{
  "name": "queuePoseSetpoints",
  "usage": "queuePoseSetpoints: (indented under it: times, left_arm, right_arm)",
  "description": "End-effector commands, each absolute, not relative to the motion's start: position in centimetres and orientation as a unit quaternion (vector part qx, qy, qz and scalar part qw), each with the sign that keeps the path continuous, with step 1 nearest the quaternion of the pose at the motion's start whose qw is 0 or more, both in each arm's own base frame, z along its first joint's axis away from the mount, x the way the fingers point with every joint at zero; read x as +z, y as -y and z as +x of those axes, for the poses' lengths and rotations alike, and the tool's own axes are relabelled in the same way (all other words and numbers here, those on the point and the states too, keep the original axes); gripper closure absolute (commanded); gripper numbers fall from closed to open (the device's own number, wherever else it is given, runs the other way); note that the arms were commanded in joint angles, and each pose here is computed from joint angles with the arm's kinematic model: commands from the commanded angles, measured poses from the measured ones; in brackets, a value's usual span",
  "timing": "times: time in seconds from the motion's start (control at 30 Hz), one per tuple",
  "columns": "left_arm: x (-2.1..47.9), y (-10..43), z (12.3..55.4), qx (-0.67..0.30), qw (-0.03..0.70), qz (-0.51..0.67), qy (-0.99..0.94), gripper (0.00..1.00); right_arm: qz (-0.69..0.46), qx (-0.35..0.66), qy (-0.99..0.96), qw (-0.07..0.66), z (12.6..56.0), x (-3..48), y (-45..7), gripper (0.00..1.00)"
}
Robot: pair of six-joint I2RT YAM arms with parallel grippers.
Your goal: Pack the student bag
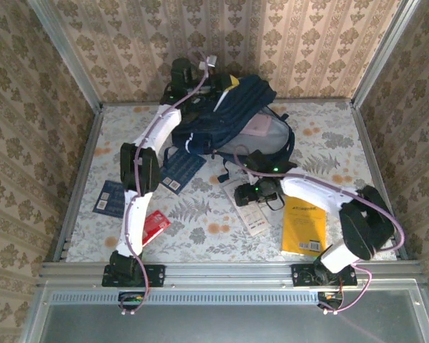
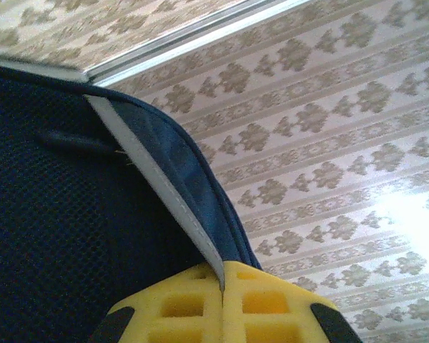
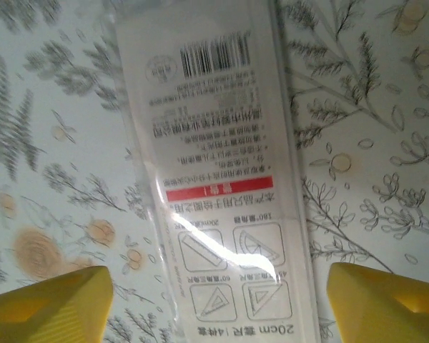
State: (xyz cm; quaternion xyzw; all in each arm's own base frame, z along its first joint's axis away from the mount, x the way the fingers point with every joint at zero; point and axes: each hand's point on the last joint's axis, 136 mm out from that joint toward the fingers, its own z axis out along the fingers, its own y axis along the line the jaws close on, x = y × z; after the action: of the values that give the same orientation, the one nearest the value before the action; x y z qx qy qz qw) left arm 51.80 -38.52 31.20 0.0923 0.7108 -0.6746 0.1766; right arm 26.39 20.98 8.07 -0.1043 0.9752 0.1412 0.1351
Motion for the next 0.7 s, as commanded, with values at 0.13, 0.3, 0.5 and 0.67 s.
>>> queuePoseSetpoints:
  times: [0.13, 0.3, 0.5, 0.67]
  left_arm:
    - [29.9, 42.9, 47.7, -0.653, 0.164, 0.152, -0.724, 0.94]
    - [27.6, 45.2, 45.4, -0.641, 0.132, 0.165, -0.738, 0.68]
    - [30.0, 43.2, 42.5, -0.615, 0.156, 0.170, -0.754, 0.39]
    - [28.9, 39.0, 39.1, -0.547, 0.187, 0.157, -0.801, 0.32]
  right_arm:
    - [-0.047, 0.280, -0.939, 0.197, 27.8, 11.6, -21.7, 0.28]
    - [-0.031, 0.290, -0.933, 0.211, 27.2, 11.3, -20.7, 0.29]
    - [-0.028, 0.260, -0.944, 0.199, 26.0, 9.2, -19.2, 0.29]
    - [-0.025, 0.229, -0.954, 0.190, 25.6, 7.1, -18.1, 0.26]
